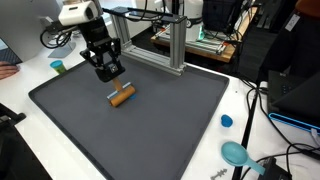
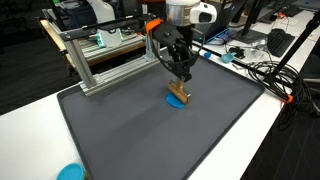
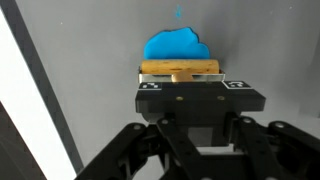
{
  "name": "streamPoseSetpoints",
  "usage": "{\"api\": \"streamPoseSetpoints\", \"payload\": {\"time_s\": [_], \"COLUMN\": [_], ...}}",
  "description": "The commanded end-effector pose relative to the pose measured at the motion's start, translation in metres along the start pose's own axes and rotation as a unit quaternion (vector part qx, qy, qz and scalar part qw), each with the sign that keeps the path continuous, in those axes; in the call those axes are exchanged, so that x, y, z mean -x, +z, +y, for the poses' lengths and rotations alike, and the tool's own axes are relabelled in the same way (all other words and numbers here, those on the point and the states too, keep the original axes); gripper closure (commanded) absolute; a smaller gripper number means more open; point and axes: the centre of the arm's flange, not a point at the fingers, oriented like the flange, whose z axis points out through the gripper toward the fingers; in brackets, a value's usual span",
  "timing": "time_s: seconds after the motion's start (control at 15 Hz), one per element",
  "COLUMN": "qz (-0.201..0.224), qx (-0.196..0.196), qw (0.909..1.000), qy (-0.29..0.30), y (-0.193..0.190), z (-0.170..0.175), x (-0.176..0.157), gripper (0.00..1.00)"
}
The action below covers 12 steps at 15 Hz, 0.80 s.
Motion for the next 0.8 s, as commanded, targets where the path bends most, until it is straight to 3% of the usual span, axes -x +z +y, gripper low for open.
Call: {"api": "streamPoseSetpoints", "payload": {"time_s": [0.0, 0.07, 0.27, 0.4, 0.73], "qz": [0.0, -0.005, -0.035, -0.046, -0.044], "qx": [0.002, 0.0, -0.04, -0.043, -0.072], "qw": [1.0, 1.0, 0.9986, 0.9979, 0.9964], "qy": [0.001, -0.002, 0.005, 0.014, 0.009], "y": [0.001, 0.002, 0.015, 0.021, 0.038], "z": [0.0, 0.002, 0.004, 0.005, 0.004], "x": [0.0, 0.001, 0.013, 0.022, 0.024], "gripper": [0.54, 0.79, 0.79, 0.79, 0.79]}}
